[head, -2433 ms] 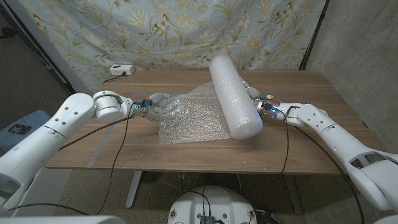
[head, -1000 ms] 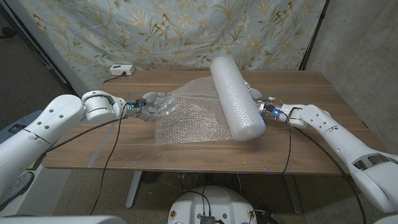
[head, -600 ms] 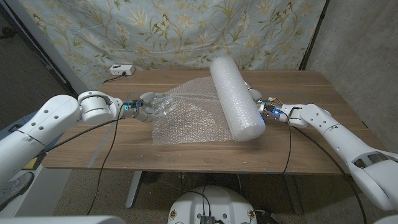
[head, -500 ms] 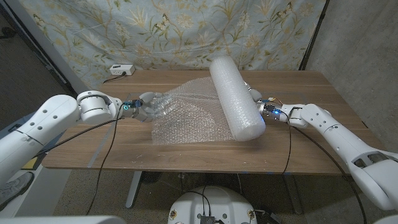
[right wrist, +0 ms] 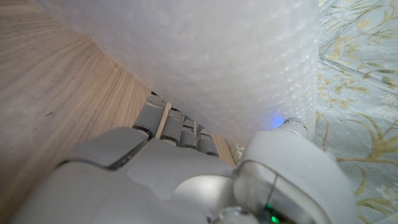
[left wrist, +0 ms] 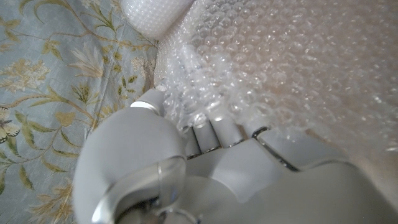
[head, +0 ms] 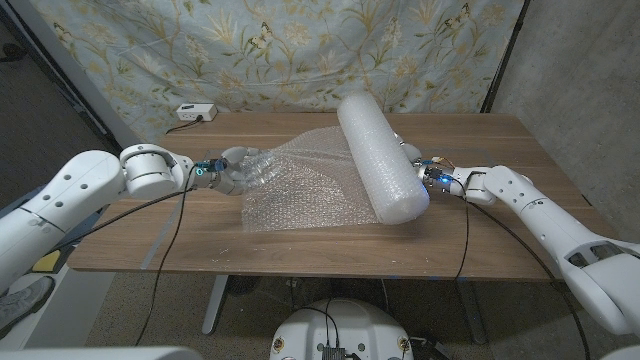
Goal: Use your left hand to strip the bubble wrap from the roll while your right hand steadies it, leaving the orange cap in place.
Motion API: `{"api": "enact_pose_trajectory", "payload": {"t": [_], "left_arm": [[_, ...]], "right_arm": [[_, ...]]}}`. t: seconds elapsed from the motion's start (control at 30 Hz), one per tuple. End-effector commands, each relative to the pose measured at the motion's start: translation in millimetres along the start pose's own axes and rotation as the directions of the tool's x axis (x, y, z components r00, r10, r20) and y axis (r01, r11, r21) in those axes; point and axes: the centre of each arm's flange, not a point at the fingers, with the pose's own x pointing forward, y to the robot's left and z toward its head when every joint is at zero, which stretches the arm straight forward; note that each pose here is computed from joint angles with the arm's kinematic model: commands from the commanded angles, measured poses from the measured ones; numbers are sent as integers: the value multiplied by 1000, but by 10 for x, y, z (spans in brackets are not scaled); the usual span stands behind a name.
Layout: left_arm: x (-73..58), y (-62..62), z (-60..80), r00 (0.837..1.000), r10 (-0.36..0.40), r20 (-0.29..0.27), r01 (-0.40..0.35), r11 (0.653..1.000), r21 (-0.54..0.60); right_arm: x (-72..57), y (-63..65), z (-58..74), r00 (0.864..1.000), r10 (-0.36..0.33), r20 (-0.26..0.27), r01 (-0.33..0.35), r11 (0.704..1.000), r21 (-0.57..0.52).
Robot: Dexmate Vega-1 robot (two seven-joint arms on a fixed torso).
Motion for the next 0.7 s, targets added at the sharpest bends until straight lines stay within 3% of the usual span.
{"api": "enact_pose_trajectory", "payload": {"t": [0.03, 0.7], "left_arm": [[-66, 5, 54, 1000, 6, 3, -6, 1000, 19], [-273, -13, 208, 998, 57, 11, -57, 995, 84]], "right_arm": [[7, -6, 28, 1000, 6, 14, -6, 1000, -9], [-18, -3, 71, 999, 22, 48, -21, 999, -32]]}}
